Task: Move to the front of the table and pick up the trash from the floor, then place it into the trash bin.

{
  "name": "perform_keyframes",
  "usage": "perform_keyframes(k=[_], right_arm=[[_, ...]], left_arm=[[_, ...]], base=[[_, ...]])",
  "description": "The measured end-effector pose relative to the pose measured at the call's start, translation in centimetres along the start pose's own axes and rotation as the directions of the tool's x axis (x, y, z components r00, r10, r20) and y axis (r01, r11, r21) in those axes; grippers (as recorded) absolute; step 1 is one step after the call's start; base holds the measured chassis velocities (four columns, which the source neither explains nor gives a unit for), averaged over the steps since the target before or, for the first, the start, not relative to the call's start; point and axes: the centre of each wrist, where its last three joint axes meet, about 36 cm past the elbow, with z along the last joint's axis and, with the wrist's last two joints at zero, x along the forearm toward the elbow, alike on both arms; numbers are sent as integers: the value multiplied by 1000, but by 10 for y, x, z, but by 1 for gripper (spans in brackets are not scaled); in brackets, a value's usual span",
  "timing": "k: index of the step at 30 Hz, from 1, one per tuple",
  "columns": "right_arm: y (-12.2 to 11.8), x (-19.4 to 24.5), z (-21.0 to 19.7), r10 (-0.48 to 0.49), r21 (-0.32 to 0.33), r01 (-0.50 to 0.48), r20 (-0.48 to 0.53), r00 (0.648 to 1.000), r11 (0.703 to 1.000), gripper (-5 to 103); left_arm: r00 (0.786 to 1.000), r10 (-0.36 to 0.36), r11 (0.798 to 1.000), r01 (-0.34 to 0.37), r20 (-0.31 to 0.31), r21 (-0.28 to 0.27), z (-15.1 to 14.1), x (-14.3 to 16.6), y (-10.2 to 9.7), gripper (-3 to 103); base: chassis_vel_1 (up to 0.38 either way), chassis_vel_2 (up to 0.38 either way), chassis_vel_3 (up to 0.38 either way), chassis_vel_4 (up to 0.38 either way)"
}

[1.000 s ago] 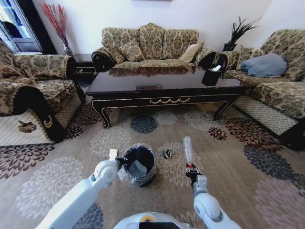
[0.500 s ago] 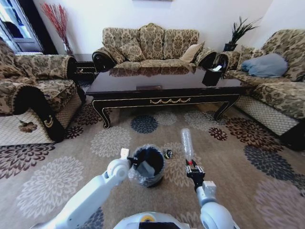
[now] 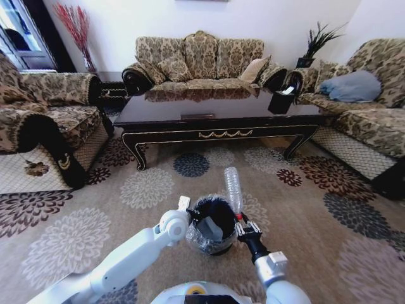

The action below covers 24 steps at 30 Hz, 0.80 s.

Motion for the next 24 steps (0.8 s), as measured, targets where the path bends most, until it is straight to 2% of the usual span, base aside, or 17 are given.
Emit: perform_keyframes(k=[6,12,13,16,19,20,21,23,24], right_arm=[[6,7,3,-45,25,44,11,999,999,28],[7,9,6,-58,45,58,15,998,997,27],[7,9,7,-60,48,59,14,998,997,33],[6,8,10,-63,51,63,9,998,997,37],[7,9,14,-66,50,66,-5,998,997,54],[8,10,15,-66,48,67,-8,998,997,54],[9,10,16,-66,45,67,-11,998,997,65],[9,10,17,-66,41,66,-12,998,997,65],[10,9,17,-65,38,65,-12,998,997,71]], left_arm=[[1000,9,1000,-9,-9,-16,3,-2,-9,3],[1000,4,1000,-4,-7,-19,2,-2,-9,3],[1000,3,1000,-3,-6,-18,2,-2,-8,3],[1000,-2,1000,2,-3,-14,2,-3,-7,3],[1000,0,1000,0,-5,-5,3,-4,-8,3],[1000,2,1000,-2,-5,-5,3,-4,-8,3],[1000,2,1000,-2,-5,-4,3,-4,-9,3],[1000,1,1000,-1,-4,-4,3,-5,-8,3],[1000,-1,1000,1,-4,-3,3,-5,-8,3]], base=[[0,0,0,0],[0,0,0,0],[0,0,0,0],[0,0,0,0],[0,0,0,0],[0,0,0,0],[0,0,0,0],[0,0,0,0],[0,0,0,0]])
